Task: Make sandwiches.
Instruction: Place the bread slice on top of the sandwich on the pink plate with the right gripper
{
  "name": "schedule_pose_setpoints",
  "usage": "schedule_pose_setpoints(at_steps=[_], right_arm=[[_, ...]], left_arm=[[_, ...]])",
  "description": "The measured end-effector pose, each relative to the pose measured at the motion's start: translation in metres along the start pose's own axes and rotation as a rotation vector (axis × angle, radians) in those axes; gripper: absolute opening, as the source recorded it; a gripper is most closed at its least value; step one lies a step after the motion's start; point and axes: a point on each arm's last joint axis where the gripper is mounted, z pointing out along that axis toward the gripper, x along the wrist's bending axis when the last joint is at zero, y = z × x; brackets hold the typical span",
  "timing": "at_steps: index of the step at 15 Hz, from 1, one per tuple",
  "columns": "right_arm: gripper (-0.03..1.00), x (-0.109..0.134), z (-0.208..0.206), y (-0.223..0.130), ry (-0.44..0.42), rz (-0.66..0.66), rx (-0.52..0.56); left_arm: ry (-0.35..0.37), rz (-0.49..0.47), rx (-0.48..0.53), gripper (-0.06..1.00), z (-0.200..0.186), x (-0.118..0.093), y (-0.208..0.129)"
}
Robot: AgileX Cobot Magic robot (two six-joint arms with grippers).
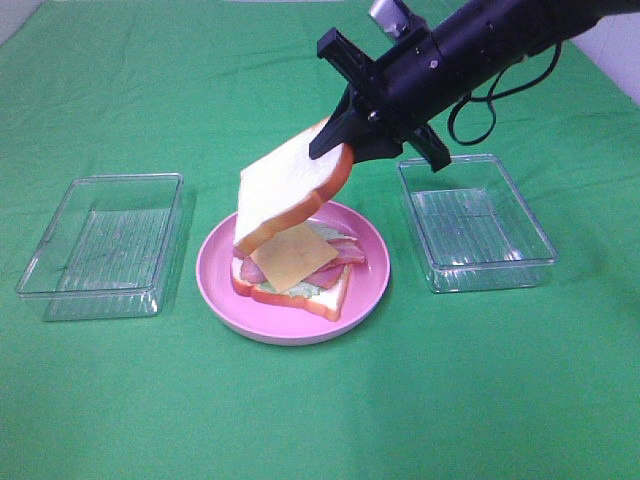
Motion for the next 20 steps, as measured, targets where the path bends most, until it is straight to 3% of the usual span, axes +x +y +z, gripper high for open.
schedule_pose_setpoints(at_steps=[4,9,10,12,15,17,20], right_arm=[[0.20,-0.028,0.033,-0.002,0.095,0.097,0.036],[0.20,-0.041,0.047,0.003,0.094,0.117,0.014],[0.22,-0.042,0.047,0.003,0.091,0.114,0.015],[0.39,-0.043,0.047,0.002,0.080,0.105,0.019],[0.70,-0.048,0.047,-0.003,0.018,0.044,0.074],[0.72,-0.049,0.044,-0.005,-0.014,0.009,0.084],[0.73,-0.039,0.023,-0.010,-0.129,-0.080,0.085]], left_arm=[[0.000,0.000,0.000,0.80,0.000,0.000,0.000],[0.000,0.000,0.000,0.80,0.000,0.000,0.000],[0.000,0.000,0.000,0.80,0.000,0.000,0.000],[0.000,0.000,0.000,0.80,0.000,0.000,0.000],[0.000,0.000,0.000,0.80,0.000,0.000,0.000],[0.000,0.000,0.000,0.80,0.000,0.000,0.000],[0.000,0.000,0.000,0.80,0.000,0.000,0.000]])
